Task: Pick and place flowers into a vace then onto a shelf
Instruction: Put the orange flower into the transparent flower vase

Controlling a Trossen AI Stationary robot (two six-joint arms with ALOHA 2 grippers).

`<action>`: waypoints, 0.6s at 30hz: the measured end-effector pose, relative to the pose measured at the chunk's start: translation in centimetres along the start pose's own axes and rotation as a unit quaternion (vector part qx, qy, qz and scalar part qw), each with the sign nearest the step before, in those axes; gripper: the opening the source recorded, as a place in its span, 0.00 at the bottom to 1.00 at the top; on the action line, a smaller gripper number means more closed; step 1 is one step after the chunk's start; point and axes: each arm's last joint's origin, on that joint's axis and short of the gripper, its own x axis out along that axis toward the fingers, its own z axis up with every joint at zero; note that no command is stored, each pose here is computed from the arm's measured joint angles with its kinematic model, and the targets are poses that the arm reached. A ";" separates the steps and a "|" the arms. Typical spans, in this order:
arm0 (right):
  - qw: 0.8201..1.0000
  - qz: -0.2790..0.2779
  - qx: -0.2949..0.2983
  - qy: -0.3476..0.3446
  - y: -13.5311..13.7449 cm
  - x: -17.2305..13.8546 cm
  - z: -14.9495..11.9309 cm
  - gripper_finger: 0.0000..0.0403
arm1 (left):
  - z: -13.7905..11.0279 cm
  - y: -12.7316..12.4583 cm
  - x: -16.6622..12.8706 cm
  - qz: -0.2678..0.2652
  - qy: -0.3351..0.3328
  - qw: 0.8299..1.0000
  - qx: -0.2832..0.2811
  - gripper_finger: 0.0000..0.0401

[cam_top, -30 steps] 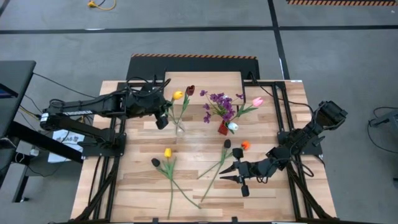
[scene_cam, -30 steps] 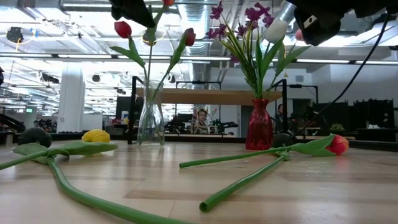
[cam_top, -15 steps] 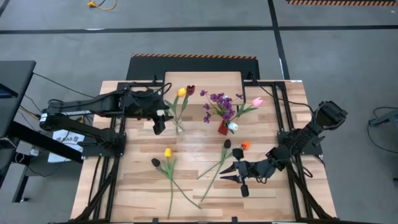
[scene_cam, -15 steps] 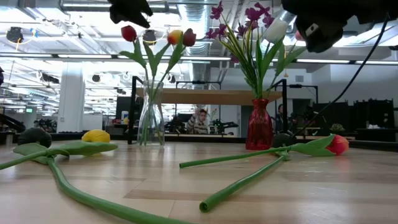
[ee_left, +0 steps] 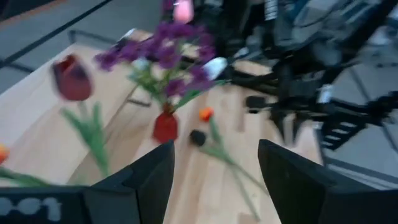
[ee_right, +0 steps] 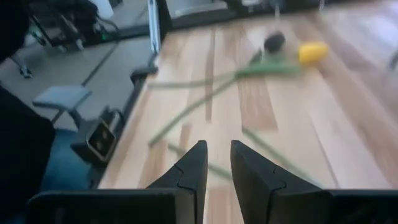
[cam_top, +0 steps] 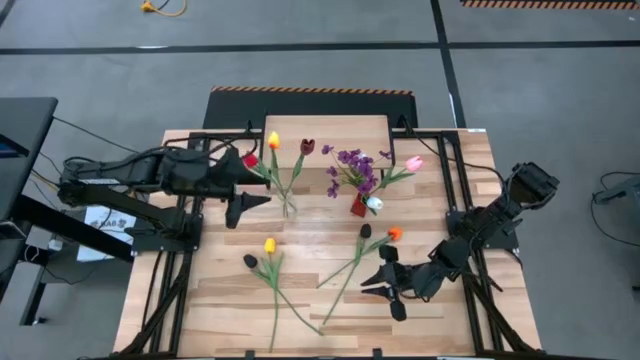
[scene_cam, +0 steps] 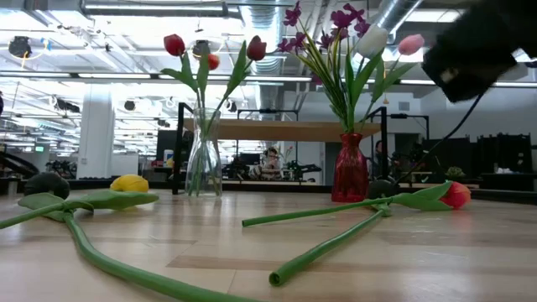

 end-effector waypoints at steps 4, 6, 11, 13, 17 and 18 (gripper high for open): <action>0.998 -0.026 0.009 0.049 -0.6 0.0 -1.0 0.16 | 0.1 -1.1 -0.5 -0.034 -0.016 0.999 0.009 0.55; 0.996 -0.047 0.002 0.076 -1.3 0.1 -1.4 0.16 | 0.2 -1.7 -0.7 -0.050 -0.030 0.998 0.015 0.55; 0.986 -0.096 -0.025 0.136 -3.0 0.1 -2.3 0.16 | 0.2 -2.6 -0.9 -0.078 -0.039 0.996 0.030 0.55; 0.979 -0.115 -0.043 0.165 -3.7 0.0 -2.7 0.16 | 0.2 -2.8 -0.9 -0.081 -0.039 0.995 0.034 0.55; 0.964 -0.152 -0.058 0.212 -5.1 -0.2 -3.2 0.16 | 0.2 -2.9 -0.9 -0.084 -0.040 0.995 0.034 0.55; 0.961 -0.158 -0.059 0.218 -5.4 -0.2 -3.3 0.16 | 0.2 -2.9 -0.9 -0.084 -0.040 0.995 0.034 0.55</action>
